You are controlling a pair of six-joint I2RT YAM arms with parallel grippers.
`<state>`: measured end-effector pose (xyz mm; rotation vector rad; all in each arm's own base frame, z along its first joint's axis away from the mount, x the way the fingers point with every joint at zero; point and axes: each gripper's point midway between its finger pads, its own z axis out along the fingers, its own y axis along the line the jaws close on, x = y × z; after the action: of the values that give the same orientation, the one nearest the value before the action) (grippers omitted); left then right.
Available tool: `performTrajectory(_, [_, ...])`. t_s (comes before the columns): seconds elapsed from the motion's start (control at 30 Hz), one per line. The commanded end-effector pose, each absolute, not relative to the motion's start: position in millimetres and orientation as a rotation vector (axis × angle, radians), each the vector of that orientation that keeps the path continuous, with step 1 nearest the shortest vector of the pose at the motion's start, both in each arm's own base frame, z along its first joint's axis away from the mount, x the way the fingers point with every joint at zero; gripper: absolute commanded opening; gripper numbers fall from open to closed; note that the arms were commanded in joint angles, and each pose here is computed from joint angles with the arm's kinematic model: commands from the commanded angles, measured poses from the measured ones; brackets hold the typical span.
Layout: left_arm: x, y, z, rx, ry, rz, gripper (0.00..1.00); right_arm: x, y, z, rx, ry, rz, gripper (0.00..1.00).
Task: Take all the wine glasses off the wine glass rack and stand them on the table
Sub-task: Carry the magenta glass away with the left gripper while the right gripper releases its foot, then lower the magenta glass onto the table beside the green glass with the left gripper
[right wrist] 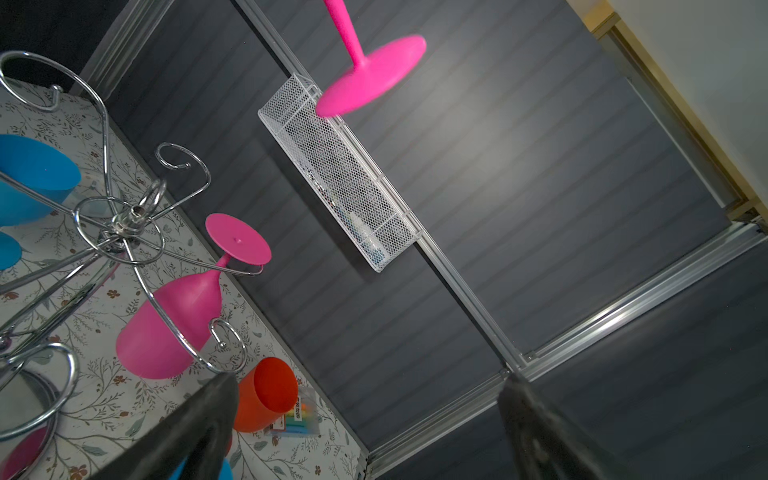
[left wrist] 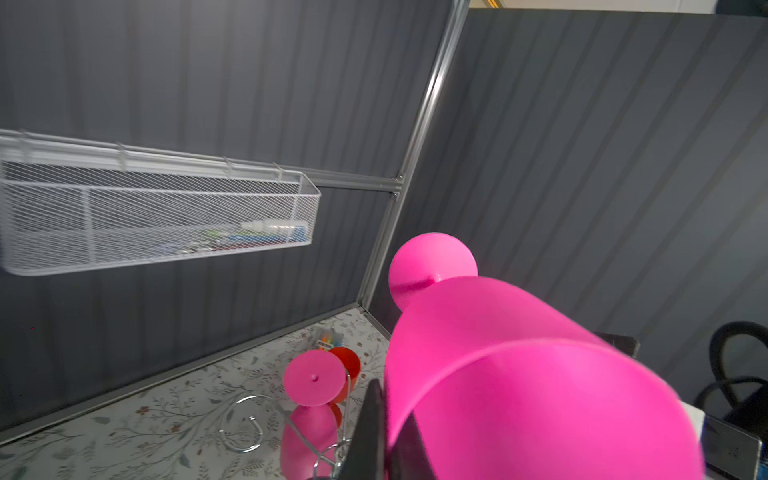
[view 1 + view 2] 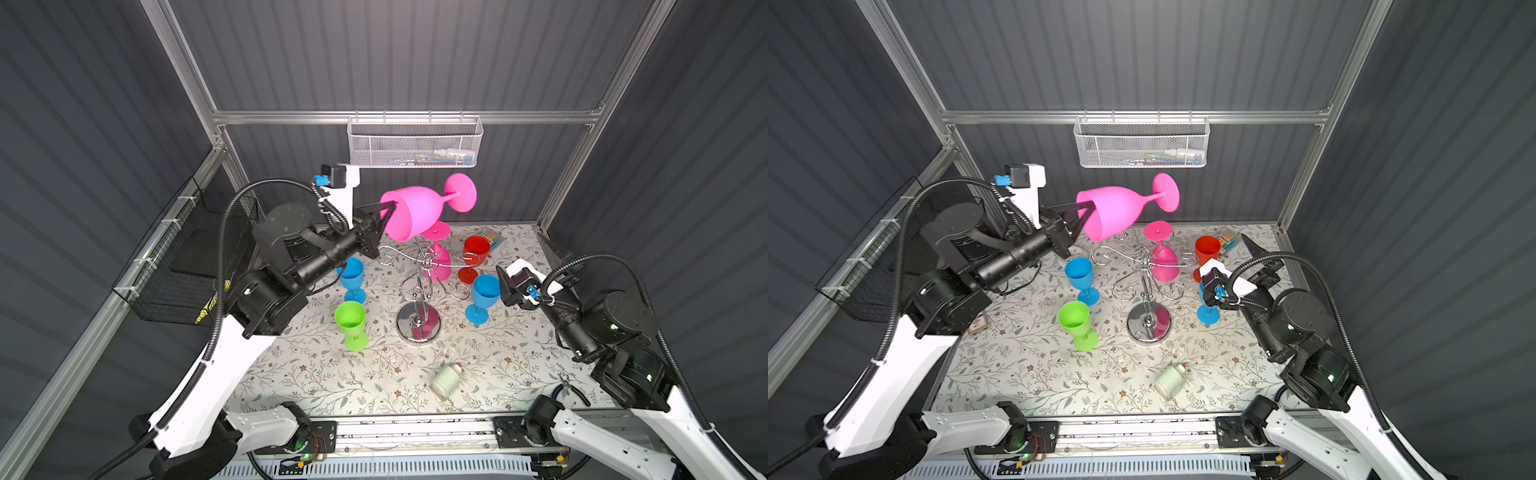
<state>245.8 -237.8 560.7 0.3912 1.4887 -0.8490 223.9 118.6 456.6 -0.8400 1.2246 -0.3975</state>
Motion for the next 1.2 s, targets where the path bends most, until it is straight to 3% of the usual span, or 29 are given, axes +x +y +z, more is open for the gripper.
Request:
performTrajectory(0.0, [251, -184, 570, 0.284, 1.462, -0.56, 0.0, 222, 114, 464, -0.772, 1.224, -0.359, 0.99])
performTrajectory(0.27, [239, -98, 564, 0.155, 1.489, -0.145, 0.0, 221, 114, 466, -0.749, 1.232, -0.336, 0.99])
performTrajectory(0.6, [235, -49, 523, 0.135, 1.672, 0.215, 0.0, 223, 115, 464, -0.741, 1.243, -0.324, 0.99])
performTrajectory(0.87, [237, -73, 470, 0.298, 1.938, 0.198, 0.0, 224, 116, 462, -0.742, 1.249, -0.323, 0.99])
performTrajectory(1.17, [227, -138, 411, 0.568, 2.182, -0.09, 0.0, 225, 115, 461, -0.74, 1.255, -0.33, 0.99])
